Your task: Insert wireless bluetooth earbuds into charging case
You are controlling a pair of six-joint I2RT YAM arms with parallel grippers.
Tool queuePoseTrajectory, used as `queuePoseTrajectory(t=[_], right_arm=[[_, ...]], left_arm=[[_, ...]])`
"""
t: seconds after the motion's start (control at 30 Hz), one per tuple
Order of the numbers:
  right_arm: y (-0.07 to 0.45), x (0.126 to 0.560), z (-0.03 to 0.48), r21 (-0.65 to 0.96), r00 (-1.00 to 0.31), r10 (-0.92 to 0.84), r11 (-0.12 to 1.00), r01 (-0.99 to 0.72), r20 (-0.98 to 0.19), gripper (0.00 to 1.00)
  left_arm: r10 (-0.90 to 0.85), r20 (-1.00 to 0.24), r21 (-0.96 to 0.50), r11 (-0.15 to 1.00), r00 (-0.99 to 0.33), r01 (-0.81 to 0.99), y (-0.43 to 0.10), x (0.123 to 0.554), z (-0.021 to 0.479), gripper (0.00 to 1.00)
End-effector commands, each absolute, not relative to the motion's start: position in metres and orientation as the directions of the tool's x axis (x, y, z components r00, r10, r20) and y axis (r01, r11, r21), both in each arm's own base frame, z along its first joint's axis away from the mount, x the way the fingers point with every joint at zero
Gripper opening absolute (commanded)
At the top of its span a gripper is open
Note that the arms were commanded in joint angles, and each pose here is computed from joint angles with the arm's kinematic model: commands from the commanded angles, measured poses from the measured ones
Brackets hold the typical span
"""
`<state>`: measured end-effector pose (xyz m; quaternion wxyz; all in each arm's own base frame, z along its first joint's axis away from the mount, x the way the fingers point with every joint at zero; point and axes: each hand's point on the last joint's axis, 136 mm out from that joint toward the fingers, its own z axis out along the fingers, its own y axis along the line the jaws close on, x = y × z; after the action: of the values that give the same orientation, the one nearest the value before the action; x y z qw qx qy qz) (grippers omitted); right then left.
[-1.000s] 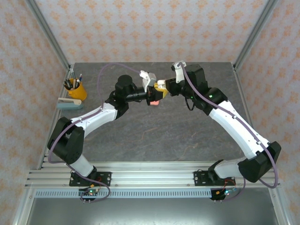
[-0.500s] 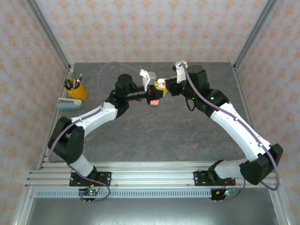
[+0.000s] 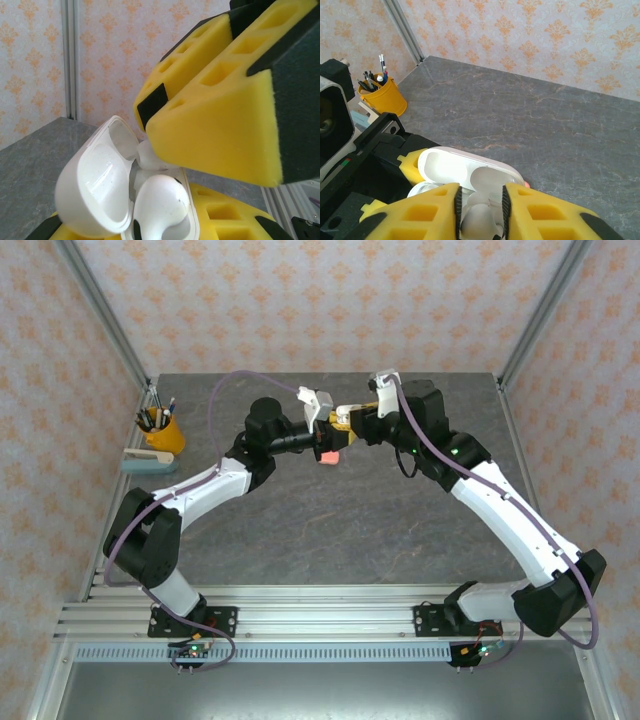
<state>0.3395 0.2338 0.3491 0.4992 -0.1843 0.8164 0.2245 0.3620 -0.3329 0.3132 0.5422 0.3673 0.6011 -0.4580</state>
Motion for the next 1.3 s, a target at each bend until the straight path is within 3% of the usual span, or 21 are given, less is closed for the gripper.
queuePoseTrajectory(t=[0.0, 0.27, 0.47, 0.6, 0.8, 0.87, 1.27], right_arm=[[0.233, 0.340, 0.366, 0.189, -0.395, -0.039, 0.832, -0.522, -0.918, 0.37], [0.219, 0.357, 0.402, 0.304, -0.388, 0.138, 0.861, -0.409, -0.912, 0.62], [0.196, 0.364, 0.430, 0.452, -0.423, 0.304, 0.836, -0.311, -0.854, 0.66], [0.187, 0.355, 0.414, 0.532, -0.542, 0.356, 0.821, -0.208, -0.761, 0.57], [0.199, 0.331, 0.383, 0.629, -0.691, 0.370, 0.761, -0.159, -0.622, 0.21], [0.204, 0.327, 0.378, 0.644, -0.715, 0.357, 0.746, -0.169, -0.601, 0.15], [0.220, 0.307, 0.344, 0.698, -0.823, 0.299, 0.699, -0.156, -0.483, 0.03]], left_arm=[[-0.106, -0.992, -0.096, 0.286, -0.068, 0.953, -0.335, 0.358, 0.343, 0.00], [-0.106, -0.992, -0.101, 0.276, -0.075, 0.956, -0.337, 0.355, 0.336, 0.00], [-0.104, -0.991, -0.105, 0.280, -0.079, 0.954, -0.337, 0.352, 0.332, 0.00], [-0.099, -0.993, -0.094, 0.295, -0.068, 0.951, -0.335, 0.352, 0.329, 0.00], [-0.083, -0.996, -0.065, 0.308, -0.042, 0.949, -0.333, 0.351, 0.325, 0.00], [-0.080, -0.996, -0.063, 0.308, -0.041, 0.949, -0.333, 0.351, 0.324, 0.00], [-0.074, -0.997, -0.054, 0.309, -0.033, 0.949, -0.333, 0.351, 0.328, 0.00]])
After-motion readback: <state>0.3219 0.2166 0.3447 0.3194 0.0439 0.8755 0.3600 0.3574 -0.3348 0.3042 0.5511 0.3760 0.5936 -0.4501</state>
